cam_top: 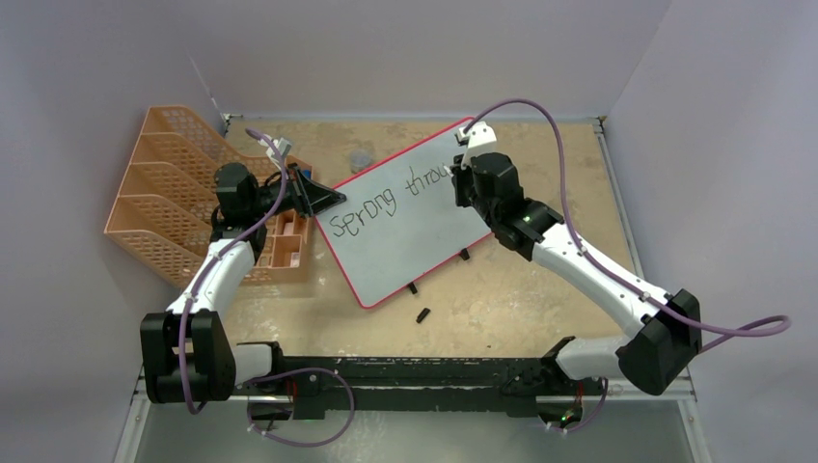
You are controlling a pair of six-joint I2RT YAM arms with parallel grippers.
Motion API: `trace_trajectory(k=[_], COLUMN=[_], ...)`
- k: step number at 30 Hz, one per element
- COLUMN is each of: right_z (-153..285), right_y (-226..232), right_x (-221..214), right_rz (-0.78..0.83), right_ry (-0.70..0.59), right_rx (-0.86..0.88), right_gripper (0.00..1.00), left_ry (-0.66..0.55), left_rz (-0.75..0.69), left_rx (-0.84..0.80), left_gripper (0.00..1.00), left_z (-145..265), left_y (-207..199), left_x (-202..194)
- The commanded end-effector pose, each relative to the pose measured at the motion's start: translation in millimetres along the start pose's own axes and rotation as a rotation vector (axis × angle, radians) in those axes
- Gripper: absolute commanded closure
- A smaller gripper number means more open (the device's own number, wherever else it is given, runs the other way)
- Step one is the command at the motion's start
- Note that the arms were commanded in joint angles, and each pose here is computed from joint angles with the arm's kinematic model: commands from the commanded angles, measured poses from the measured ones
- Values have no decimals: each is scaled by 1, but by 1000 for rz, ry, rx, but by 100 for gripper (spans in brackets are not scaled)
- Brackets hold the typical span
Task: Write a sentence on the whiteboard
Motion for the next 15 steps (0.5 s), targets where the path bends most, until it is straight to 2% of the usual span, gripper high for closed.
trace_trajectory(k=[1, 9, 15], right_z=[9, 11, 17], right_y=[-4, -6, -12], right_x=[4, -1, 7], right_rz=[-16, -13, -25], right_ry=[-11, 7, -30], right_rx=[2, -10, -40], right_gripper=[100, 100, 100], left_ry=[58, 58, 59], left_rz=[-34, -31, -29], left_rx=[-54, -53, -53], left_gripper=[100, 100, 100], left_z=[-4, -4, -4], left_y=[-8, -7, -7], left_x=[-5, -6, -6])
Point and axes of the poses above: each gripper's point midway between its finger pads, its own z axis back along the fingers, its own y axis along the line the jaws close on, x = y × z, the point moved 6 cm from there along z, back along the fingers, and after that the axes turned 13 degrees about z, right-handed, at the moved point
